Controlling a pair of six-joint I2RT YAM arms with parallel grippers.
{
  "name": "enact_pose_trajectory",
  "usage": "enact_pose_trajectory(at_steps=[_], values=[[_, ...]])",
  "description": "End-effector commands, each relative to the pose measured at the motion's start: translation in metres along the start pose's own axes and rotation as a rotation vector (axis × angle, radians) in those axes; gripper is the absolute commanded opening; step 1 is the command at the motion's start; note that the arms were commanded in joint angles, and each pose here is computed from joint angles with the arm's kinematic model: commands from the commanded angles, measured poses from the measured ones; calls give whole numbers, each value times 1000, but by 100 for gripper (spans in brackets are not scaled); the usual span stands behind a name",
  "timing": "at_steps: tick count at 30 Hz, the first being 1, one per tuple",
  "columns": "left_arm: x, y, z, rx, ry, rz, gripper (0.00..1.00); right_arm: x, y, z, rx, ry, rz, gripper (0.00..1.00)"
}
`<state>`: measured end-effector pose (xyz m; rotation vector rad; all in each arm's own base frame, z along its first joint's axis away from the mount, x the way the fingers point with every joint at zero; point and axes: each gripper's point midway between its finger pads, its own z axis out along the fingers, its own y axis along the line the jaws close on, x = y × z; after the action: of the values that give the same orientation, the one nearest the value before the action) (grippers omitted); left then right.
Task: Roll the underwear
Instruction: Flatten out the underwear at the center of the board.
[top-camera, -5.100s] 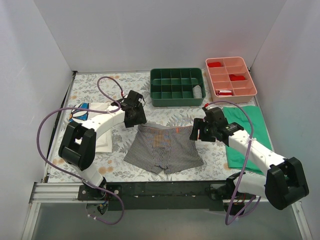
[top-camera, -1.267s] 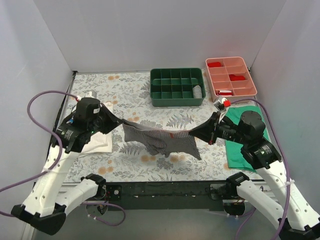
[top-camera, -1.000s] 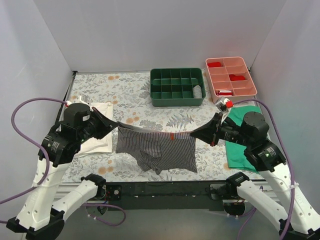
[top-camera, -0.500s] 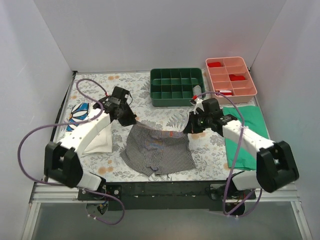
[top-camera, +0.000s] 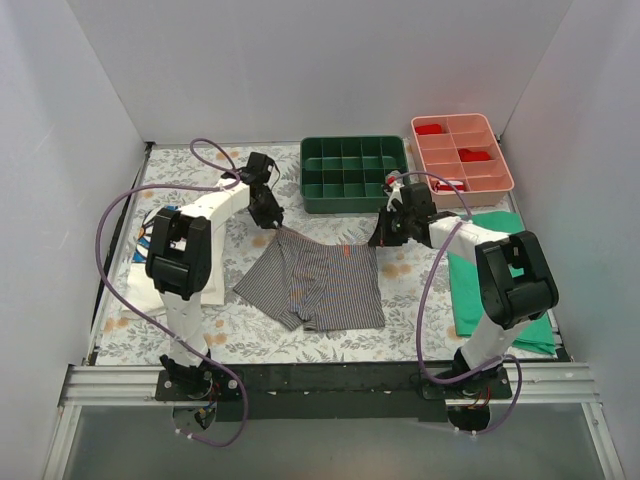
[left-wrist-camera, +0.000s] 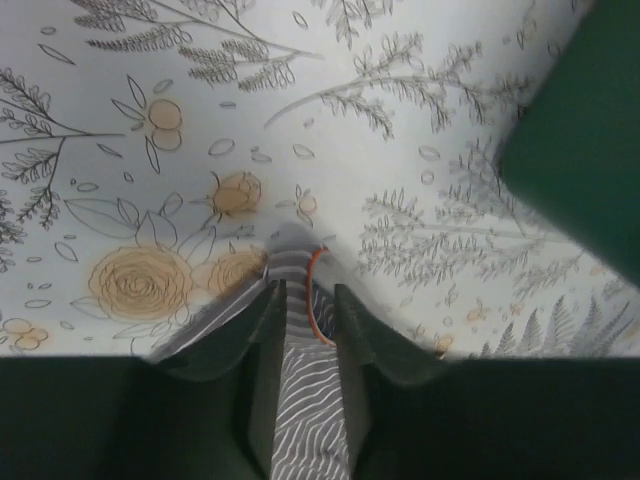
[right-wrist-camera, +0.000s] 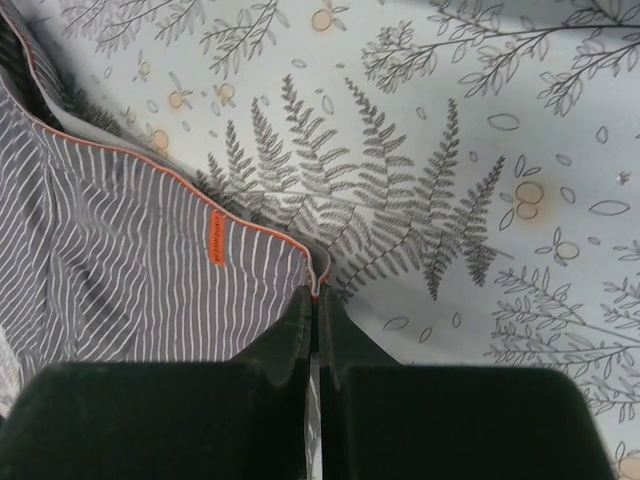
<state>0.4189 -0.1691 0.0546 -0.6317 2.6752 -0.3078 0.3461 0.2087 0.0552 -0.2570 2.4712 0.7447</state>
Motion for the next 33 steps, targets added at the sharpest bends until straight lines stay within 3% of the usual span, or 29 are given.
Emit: enact_pose_trajectory(at_steps=[1,2,3,6,7,8,9,10,14,17,18,20,21,23,27,33], values=[[-27,-5,-3,11,-53,11,34,-33,-16,4,92,-93,8,8],[-29,-5,0,12,-56,15,57,-35,-21,4,113,-101,21,11],[-33,-8,-1,20,-67,22,72,-36,-28,4,153,-109,40,22],[-44,-12,-13,34,-93,37,97,-38,-37,-1,202,-141,59,28],[-48,-14,-19,41,-110,42,98,-45,-38,-9,223,-174,55,39],[-49,-16,-25,49,-119,47,98,-43,-40,-13,242,-181,58,40],[-51,-16,-37,59,-138,55,98,-46,-43,-18,265,-202,60,55],[-50,-15,-43,64,-144,57,98,-52,-38,-28,263,-234,55,65],[-22,-4,-59,114,-111,75,98,-60,-29,-51,264,-281,40,67],[9,15,-66,133,-67,68,98,-56,7,-54,79,-289,15,53],[16,13,-69,173,-60,68,97,-53,20,-53,20,-266,8,39],[40,27,-72,192,-37,43,88,-42,32,-44,-17,-212,-8,23],[45,27,-72,219,-41,37,83,-38,38,-39,-38,-191,-15,10],[65,34,-69,238,-3,13,64,-32,50,-27,-65,-152,-30,3],[84,43,-58,209,27,14,38,-19,58,-9,-71,-77,-24,1],[92,64,-44,134,25,8,25,-8,54,14,-40,-36,-5,1]])
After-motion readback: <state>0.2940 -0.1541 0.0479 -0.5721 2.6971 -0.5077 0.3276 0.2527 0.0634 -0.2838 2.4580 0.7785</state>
